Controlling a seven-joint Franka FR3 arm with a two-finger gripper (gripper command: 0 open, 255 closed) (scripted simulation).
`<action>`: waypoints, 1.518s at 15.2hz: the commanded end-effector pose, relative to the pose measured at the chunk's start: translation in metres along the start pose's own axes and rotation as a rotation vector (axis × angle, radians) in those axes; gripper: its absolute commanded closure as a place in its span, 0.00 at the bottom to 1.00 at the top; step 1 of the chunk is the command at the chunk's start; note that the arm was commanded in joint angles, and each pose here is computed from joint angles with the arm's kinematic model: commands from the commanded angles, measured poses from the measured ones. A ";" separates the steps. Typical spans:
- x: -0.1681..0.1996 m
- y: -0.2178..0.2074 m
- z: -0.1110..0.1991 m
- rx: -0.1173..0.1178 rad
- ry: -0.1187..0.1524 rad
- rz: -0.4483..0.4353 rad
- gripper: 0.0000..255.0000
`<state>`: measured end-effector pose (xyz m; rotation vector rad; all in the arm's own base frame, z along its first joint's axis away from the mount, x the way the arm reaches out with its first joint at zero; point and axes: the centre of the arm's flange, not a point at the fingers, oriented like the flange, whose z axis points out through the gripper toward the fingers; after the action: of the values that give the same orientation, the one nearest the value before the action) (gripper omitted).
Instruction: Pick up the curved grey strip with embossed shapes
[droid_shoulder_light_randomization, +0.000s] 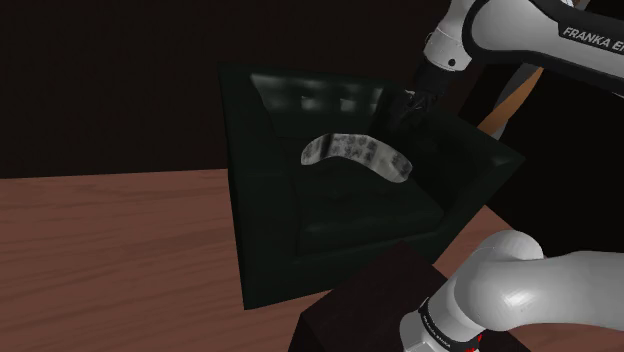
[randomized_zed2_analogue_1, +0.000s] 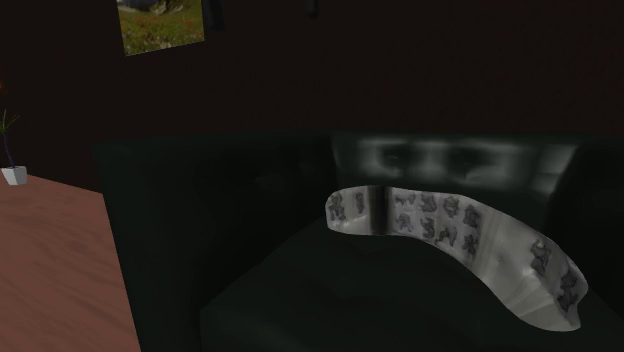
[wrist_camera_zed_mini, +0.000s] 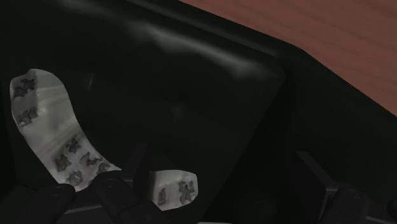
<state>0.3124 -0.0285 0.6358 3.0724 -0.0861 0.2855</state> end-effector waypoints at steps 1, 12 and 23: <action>0.000 0.000 0.000 0.000 0.000 0.000 0.00; 0.059 0.117 0.080 0.059 -0.018 -0.142 0.00; 0.132 0.219 0.167 0.118 -0.037 -0.284 0.00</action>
<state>0.4513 -0.2555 0.5130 3.1490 0.3496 0.2275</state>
